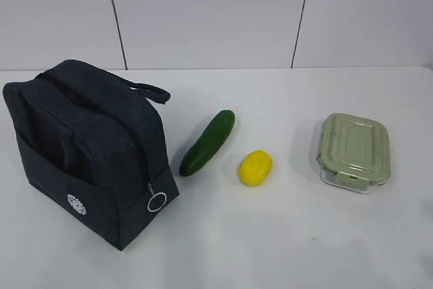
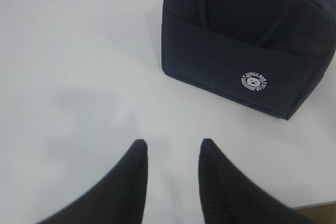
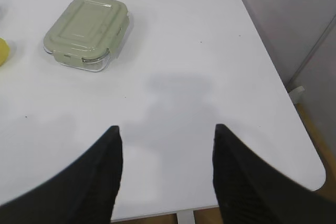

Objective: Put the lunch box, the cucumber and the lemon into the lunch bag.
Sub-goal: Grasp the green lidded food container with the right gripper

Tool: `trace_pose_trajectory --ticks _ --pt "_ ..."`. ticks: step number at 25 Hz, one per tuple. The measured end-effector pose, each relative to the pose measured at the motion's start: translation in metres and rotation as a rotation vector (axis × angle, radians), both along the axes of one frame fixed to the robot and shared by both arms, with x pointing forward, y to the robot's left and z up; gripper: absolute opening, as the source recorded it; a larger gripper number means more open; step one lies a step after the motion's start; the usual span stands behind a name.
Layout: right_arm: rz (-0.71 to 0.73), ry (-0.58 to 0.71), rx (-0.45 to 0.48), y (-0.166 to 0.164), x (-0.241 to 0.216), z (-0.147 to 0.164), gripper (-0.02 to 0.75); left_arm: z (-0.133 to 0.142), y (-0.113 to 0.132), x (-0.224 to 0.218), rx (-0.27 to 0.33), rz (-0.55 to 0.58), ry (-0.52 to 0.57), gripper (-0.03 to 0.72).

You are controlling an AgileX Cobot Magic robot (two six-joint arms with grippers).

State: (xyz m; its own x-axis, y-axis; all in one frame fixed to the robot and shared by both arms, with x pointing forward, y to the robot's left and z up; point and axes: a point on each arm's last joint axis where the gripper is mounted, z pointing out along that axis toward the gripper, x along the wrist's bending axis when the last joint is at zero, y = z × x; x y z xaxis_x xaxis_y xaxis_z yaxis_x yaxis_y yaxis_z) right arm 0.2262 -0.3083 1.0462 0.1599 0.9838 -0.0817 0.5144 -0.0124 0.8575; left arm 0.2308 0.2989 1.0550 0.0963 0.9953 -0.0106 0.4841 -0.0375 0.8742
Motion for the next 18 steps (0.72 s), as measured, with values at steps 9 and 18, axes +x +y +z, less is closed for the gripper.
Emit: trace_pose_trajectory --ticks 9,18 --pt "0.0 0.0 0.0 0.0 0.0 0.0 0.422 0.0 0.0 0.0 0.0 0.0 0.0 0.241" --pt "0.0 0.0 0.0 0.0 0.0 0.0 0.422 0.0 0.0 0.0 0.0 0.0 0.0 0.241"
